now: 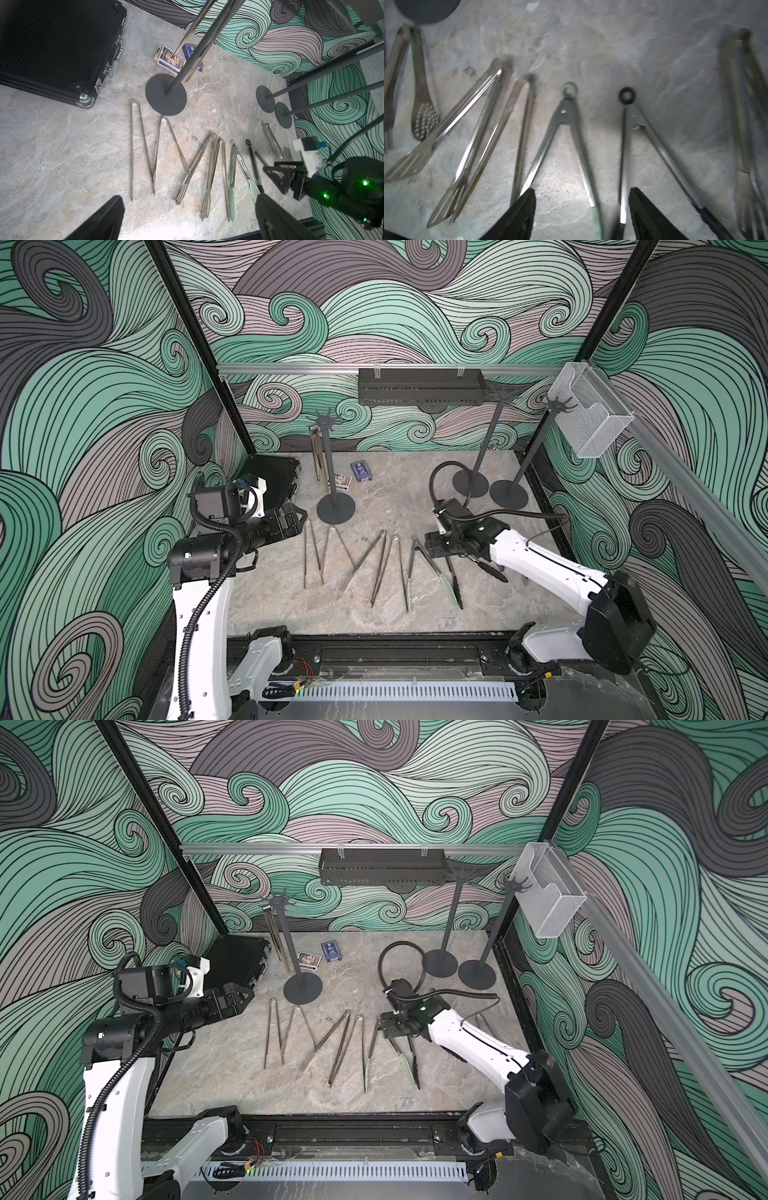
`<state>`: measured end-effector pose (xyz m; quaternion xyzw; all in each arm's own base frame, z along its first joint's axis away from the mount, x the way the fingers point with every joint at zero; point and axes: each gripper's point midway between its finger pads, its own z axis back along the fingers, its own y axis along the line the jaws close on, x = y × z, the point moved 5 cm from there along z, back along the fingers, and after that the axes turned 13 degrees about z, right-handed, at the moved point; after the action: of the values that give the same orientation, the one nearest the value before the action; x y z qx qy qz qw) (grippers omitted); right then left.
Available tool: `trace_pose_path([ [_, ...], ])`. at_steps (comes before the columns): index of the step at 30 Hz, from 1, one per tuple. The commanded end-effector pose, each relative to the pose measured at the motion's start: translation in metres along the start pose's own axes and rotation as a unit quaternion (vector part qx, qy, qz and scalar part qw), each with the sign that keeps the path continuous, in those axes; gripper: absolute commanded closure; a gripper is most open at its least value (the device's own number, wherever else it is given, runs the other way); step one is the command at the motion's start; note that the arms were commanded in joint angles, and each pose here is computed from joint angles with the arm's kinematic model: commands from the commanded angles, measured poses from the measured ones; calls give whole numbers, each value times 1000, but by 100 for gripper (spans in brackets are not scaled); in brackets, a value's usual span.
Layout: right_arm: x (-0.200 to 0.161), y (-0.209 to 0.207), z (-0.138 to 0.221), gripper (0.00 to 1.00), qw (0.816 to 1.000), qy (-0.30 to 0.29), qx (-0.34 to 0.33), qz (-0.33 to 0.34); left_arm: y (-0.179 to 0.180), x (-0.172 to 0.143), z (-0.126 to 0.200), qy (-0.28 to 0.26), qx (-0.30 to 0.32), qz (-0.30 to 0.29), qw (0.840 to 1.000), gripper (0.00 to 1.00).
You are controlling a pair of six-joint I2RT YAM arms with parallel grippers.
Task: Hang food tongs on kitchen utensil racks
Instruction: Pick up the food tongs from the center of the board.
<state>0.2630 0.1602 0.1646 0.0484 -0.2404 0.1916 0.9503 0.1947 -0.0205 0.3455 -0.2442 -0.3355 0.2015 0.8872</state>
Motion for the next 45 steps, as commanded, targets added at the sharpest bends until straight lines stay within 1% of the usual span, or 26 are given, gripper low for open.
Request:
trace_pose_path([
  [1, -8, -42, 11, 27, 999, 10, -31, -30, -5, -6, 4, 5, -23, 0, 1000, 1],
  [4, -9, -71, 4, 28, 997, 23, -58, -52, -7, -5, 3, 2, -32, 1, 999, 1],
  [8, -11, -100, -17, 30, 991, 60, -96, -74, -9, -6, 4, -1, -43, 0, 999, 1],
  [10, -9, -112, -27, 31, 988, 67, -117, -76, -10, -6, 5, -6, -47, -3, 999, 1],
  [13, -10, -126, -42, 31, 984, 87, -128, -87, -11, -8, 7, -11, -52, -6, 999, 1],
  [18, -10, -142, -62, 31, 981, 101, -142, -86, -11, -9, 7, -15, -56, -8, 998, 1],
  [23, -5, -150, -79, 34, 982, 105, -128, -86, -11, -9, 8, -20, -57, -11, 998, 1],
  [26, -2, -147, -90, 39, 984, 108, -109, -85, -10, -8, 8, -22, -55, -12, 998, 1],
  [31, 2, -145, -103, 53, 986, 116, -89, -85, -10, -8, 8, -23, -52, -12, 998, 1],
  [33, 3, -145, -104, 57, 985, 118, -88, -85, -10, -8, 9, -24, -53, -13, 998, 1],
  [41, -9, -145, -111, 65, 980, 157, -89, -83, -13, -10, 9, -20, -65, -17, 998, 1],
  [45, -16, -144, -114, 73, 977, 174, -87, -82, -13, -10, 7, -17, -69, -17, 997, 1],
])
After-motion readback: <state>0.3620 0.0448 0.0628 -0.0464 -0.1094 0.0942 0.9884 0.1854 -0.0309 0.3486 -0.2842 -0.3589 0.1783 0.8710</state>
